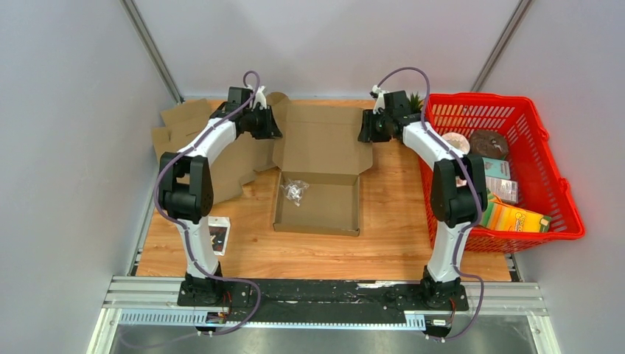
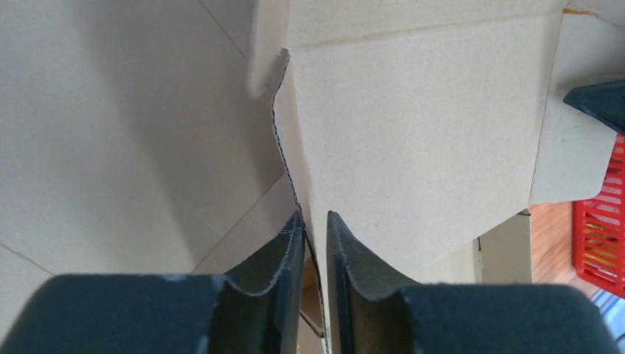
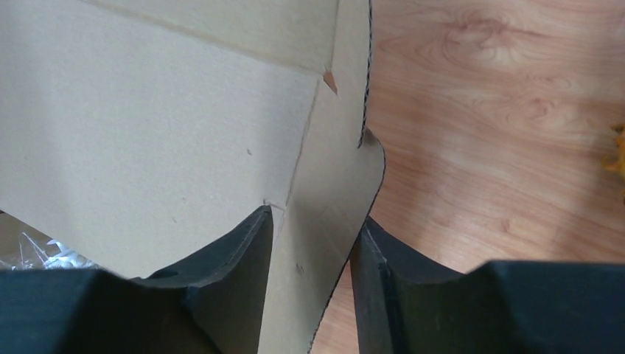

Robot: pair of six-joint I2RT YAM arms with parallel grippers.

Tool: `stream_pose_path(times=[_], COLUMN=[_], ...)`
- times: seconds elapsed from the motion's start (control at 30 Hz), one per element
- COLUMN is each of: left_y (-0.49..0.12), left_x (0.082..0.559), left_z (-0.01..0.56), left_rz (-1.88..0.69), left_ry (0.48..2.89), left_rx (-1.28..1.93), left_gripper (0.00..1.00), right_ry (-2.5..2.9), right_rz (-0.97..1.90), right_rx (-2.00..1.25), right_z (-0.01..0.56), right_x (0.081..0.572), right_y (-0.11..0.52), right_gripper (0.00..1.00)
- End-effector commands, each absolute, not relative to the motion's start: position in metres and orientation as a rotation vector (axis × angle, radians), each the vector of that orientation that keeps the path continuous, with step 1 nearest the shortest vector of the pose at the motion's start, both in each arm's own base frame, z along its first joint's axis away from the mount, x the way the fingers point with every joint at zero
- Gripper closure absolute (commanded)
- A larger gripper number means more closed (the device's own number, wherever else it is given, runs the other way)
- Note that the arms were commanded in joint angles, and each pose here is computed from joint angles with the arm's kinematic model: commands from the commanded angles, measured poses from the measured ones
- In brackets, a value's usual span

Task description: Fold the paper box

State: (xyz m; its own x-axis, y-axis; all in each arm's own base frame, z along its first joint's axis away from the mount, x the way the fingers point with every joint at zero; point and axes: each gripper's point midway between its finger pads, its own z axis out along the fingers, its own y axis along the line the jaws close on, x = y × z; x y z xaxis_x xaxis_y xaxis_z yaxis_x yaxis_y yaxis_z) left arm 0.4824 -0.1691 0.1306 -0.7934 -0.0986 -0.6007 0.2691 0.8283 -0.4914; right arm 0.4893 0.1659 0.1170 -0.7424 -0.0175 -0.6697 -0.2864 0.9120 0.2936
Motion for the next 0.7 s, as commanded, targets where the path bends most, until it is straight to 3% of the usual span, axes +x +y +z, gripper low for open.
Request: stream_pose_path(times=[0.0, 0.07, 0.1, 0.2, 0.3, 0.67], left_y=[-0.171, -0.174, -0.175, -0.177, -0.179, -0.172], left_x=[0.480, 0.476, 0.474, 0.467, 0.460, 0.415], left_z=[0.168, 0.173, 0.173, 0.181, 0.195, 0.205], left_rz=[-0.688, -0.662, -0.650, -0.524, -0.417, -0.238], left_ry=[2.277, 2.274, 2.273, 2.249, 2.203, 1.991], left_rx=[0.197, 0.205, 0.208, 0.230, 0.235, 0.046], left_gripper=[0.80, 0.84, 0.87, 0.98, 1.00, 1.00], right_ry=[2.225, 2.204, 2.197, 2.160, 2.114, 1.873], right_rz=[0.491, 0.471, 0.455, 0.389, 0.346, -0.016], right_rx=[-0.198, -0.202, -0.197, -0.197, -0.198, 0.092], right_z=[0.168, 0.180, 0.184, 0.200, 0.218, 0.225], right_x=[0.490, 0.486, 0.485, 0.477, 0.466, 0.426], right_y=[0.175, 0.180, 0.181, 0.187, 0.194, 0.175], right_gripper=[0.58, 0.64, 0.72, 0.85, 0.94, 1.00])
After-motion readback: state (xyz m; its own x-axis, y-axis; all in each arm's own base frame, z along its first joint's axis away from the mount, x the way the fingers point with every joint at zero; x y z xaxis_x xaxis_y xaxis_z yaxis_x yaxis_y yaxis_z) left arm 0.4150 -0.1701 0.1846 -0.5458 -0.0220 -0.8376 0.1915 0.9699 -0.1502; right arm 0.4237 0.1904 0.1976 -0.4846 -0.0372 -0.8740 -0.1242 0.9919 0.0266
